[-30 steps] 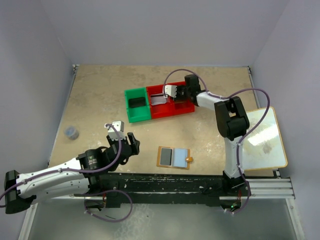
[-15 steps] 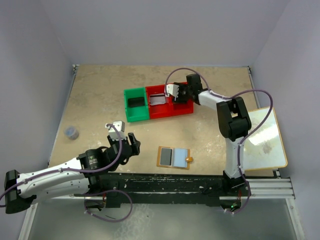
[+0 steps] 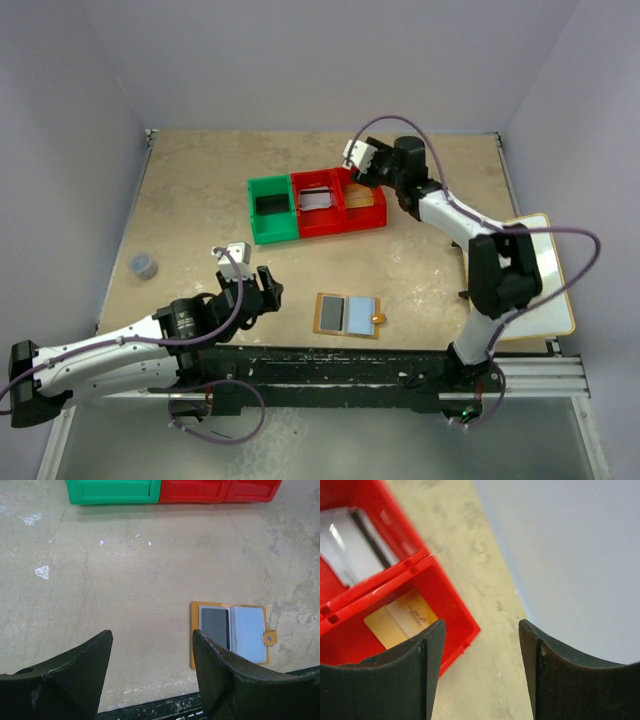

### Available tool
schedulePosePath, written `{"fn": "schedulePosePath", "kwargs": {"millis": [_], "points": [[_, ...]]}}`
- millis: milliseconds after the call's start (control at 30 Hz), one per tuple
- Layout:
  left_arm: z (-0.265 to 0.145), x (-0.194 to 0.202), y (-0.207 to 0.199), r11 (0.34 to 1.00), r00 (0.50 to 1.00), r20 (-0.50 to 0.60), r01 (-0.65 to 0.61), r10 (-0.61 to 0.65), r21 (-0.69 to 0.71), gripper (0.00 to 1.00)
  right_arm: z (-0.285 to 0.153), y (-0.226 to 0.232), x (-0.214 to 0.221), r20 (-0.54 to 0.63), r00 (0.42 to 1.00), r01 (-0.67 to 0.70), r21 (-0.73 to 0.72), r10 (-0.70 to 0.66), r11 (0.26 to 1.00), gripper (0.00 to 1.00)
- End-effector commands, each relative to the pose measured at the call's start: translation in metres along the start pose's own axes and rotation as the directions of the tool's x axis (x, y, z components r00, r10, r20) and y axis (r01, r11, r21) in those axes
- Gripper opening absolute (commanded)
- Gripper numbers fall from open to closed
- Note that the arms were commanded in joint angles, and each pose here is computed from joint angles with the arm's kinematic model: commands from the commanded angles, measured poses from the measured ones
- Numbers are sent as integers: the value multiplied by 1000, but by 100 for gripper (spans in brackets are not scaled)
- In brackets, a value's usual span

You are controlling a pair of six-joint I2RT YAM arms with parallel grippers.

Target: Take the credit cards out of the card holder

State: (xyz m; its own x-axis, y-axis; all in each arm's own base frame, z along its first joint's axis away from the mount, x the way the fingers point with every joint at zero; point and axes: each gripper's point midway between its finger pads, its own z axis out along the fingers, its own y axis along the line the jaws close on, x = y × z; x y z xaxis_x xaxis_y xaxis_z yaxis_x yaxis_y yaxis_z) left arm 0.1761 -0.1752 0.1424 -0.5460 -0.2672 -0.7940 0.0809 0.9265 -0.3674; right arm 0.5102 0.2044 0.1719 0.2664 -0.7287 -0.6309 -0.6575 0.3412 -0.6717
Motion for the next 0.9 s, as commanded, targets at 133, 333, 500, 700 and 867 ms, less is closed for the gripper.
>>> {"fn": "schedulePosePath", "kwargs": {"millis": [133,333,500,700,867], "points": [[-1,-7,-20,993,996,17,81,-83,84,64,-117,-60,-67,344,776,-627,328,529,706,64],[2,-1,-21,991,995,5,101,-101,90,63,-150,18,-35,275,274,-945,256,922,205,63],[4,4,-20,983,988,3,152,-154,102,62,-182,73,-46,321,85,-996,66,943,68,64],[5,6,-7,974,975,30,216,-219,73,64,-193,138,-53,173,-100,-992,-98,980,-84,62],[9,10,-5,975,976,26,216,-217,52,64,-200,184,-61,55,-244,-948,-225,968,-226,58]]}}
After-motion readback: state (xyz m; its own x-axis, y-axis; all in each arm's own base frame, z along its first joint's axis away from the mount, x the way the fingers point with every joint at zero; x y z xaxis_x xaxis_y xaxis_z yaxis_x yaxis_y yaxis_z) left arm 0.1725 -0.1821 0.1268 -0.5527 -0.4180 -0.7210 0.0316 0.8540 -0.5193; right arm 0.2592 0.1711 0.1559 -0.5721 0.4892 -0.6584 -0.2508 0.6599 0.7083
